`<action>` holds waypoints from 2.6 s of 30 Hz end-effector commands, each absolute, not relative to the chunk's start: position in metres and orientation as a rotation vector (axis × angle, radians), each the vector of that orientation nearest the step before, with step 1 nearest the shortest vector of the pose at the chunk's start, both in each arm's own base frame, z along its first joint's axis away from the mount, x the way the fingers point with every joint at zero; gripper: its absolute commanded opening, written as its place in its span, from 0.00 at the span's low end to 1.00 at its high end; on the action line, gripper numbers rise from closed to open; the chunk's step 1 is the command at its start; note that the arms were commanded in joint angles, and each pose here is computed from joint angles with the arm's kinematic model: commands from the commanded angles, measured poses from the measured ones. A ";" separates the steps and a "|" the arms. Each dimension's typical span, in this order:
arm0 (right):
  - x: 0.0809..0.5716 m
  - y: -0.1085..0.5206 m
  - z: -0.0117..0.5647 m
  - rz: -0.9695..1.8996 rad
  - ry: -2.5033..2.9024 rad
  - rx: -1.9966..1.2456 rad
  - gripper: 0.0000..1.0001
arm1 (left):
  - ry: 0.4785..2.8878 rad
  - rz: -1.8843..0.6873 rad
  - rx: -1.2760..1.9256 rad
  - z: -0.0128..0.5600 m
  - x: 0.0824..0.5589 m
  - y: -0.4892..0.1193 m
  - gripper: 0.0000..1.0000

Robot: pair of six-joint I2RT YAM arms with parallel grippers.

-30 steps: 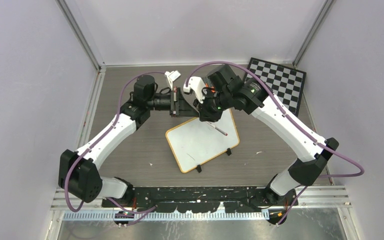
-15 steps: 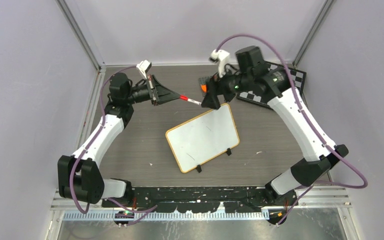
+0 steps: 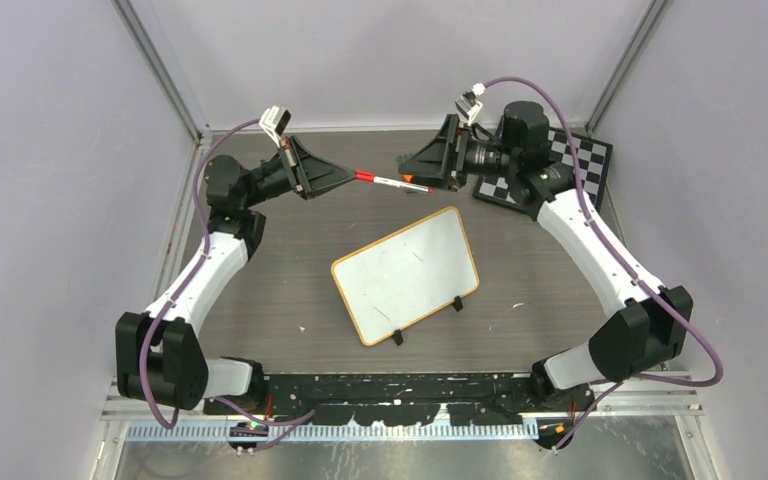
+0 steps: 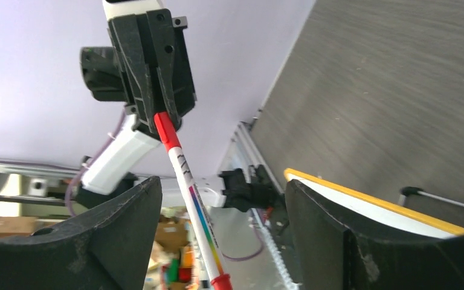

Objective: Write a sentence on the whiteboard
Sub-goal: Pick up the whiteboard marker at the center of the board, then open the pen cap.

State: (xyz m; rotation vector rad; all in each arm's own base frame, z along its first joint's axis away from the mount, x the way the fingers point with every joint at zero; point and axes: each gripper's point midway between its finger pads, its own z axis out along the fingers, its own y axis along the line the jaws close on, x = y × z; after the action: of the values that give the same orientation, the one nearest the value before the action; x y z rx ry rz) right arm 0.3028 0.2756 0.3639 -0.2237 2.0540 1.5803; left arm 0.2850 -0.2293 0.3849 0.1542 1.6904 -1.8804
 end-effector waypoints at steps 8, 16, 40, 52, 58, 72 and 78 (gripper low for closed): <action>0.281 0.307 0.431 1.957 1.806 -0.229 0.68 | 1.545 -1.870 0.116 0.405 0.286 -0.224 0.00; 0.276 0.313 0.419 1.947 1.857 -0.245 0.70 | 1.518 -1.855 0.104 0.412 0.288 -0.222 0.00; 0.278 0.320 0.417 1.955 1.861 -0.240 0.48 | 1.511 -1.849 0.055 0.410 0.295 -0.220 0.00; 0.282 0.325 0.412 1.920 1.882 -0.234 0.32 | 1.534 -1.842 0.077 0.403 0.290 -0.228 0.00; 0.282 0.325 0.411 1.902 1.887 -0.245 0.06 | 1.560 -1.836 0.082 0.398 0.287 -0.229 0.00; 0.268 0.320 0.395 1.858 1.946 -0.325 0.00 | 1.634 -1.786 0.152 0.389 0.281 -0.229 0.52; 0.263 0.321 0.395 1.871 1.950 -0.347 0.00 | 1.643 -1.790 0.173 0.386 0.279 -0.234 0.48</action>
State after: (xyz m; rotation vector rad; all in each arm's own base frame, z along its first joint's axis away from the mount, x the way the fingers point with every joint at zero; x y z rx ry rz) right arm 0.2799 0.3232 0.3703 -0.2406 2.0278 1.8556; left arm 0.2891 -0.2306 0.3707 0.0744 1.6855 -1.8023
